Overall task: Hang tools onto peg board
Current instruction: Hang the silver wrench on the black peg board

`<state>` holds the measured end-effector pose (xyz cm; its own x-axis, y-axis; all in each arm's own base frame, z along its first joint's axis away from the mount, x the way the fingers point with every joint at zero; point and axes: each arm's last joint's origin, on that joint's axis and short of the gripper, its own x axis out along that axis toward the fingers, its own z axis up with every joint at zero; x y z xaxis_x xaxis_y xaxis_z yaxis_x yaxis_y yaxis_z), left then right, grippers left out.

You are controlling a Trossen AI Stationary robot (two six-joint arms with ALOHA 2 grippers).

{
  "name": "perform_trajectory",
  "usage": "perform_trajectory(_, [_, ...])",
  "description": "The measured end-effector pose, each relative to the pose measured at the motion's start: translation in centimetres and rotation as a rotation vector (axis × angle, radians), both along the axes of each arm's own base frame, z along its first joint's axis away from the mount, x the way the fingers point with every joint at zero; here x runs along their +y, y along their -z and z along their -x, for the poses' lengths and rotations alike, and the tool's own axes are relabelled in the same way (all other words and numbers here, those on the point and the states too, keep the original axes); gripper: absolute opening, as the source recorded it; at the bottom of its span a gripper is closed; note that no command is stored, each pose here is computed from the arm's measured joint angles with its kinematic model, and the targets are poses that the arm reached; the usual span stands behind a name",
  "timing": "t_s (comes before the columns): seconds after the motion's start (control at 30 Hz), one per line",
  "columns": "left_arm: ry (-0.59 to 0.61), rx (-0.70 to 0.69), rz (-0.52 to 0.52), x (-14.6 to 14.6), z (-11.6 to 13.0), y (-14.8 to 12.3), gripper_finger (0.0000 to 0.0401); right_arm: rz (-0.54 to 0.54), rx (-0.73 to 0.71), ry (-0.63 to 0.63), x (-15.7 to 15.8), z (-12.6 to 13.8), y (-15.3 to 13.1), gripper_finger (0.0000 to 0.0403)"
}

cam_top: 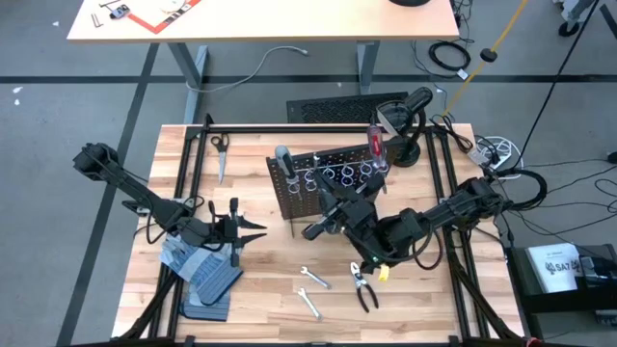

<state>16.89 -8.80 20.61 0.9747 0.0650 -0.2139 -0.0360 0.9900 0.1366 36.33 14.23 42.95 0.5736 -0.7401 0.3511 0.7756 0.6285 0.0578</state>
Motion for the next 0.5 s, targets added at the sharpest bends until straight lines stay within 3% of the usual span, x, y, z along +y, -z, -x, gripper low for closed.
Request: perform_trajectory(0.5, [0.001,0.001,-0.023,0.0,0.0,0.0,0.0082,-0.032,-0.064,-0.018,-1.2,-0.7,1.0,0.0000])
